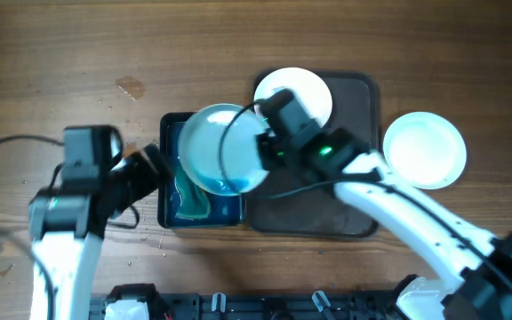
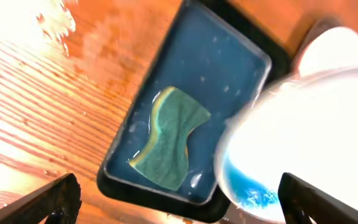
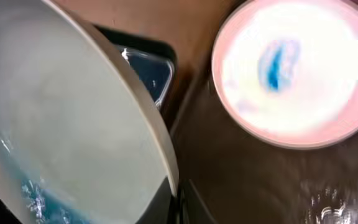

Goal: Clean dirty plates on tray and stack at the side

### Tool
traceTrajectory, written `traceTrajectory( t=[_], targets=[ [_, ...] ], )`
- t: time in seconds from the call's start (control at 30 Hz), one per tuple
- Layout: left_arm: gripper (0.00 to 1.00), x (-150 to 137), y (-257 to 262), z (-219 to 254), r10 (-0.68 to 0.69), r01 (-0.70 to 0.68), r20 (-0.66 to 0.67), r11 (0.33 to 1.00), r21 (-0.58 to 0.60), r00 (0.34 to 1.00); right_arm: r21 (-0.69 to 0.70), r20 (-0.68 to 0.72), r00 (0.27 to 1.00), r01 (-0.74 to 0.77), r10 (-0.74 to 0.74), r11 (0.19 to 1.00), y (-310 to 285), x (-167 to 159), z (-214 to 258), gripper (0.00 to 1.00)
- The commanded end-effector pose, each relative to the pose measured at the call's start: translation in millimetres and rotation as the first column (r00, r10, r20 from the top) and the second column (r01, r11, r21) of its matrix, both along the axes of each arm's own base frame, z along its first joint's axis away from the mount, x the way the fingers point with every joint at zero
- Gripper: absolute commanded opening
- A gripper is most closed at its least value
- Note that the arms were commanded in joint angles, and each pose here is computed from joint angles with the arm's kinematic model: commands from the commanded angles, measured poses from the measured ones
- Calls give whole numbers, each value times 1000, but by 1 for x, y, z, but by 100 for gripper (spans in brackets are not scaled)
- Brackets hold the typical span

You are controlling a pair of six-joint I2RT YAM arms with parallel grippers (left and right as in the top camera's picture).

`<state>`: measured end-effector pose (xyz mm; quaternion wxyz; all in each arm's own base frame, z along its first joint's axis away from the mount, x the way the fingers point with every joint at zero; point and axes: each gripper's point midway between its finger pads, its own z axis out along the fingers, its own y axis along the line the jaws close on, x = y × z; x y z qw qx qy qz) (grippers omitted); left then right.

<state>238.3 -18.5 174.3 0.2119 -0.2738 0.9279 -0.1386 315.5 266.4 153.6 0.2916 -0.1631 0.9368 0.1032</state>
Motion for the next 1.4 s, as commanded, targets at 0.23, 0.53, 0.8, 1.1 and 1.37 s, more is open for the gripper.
traceTrajectory(
  t=[0.23,0.53,0.8,1.1,1.37],
  targets=[
    [100,-13,0,40,-2,2,173,1000,1,985,-231,632,771,282,-77,931,12,-12,98,4],
    [100,-13,0,40,-2,2,171,1000,1,985,-376,772,628,327,98,867,33,-56,142,4],
    [100,-13,0,40,-2,2,171,1000,1,985,-372,779,620,338,93,864,33,-57,146,4],
    [100,-13,0,40,-2,2,171,1000,1,985,-214,718,694,290,-51,933,33,-37,122,4],
    [100,-13,0,40,-2,2,171,1000,1,985,430,-115,992,98,-53,898,-38,25,72,4]
  ],
)
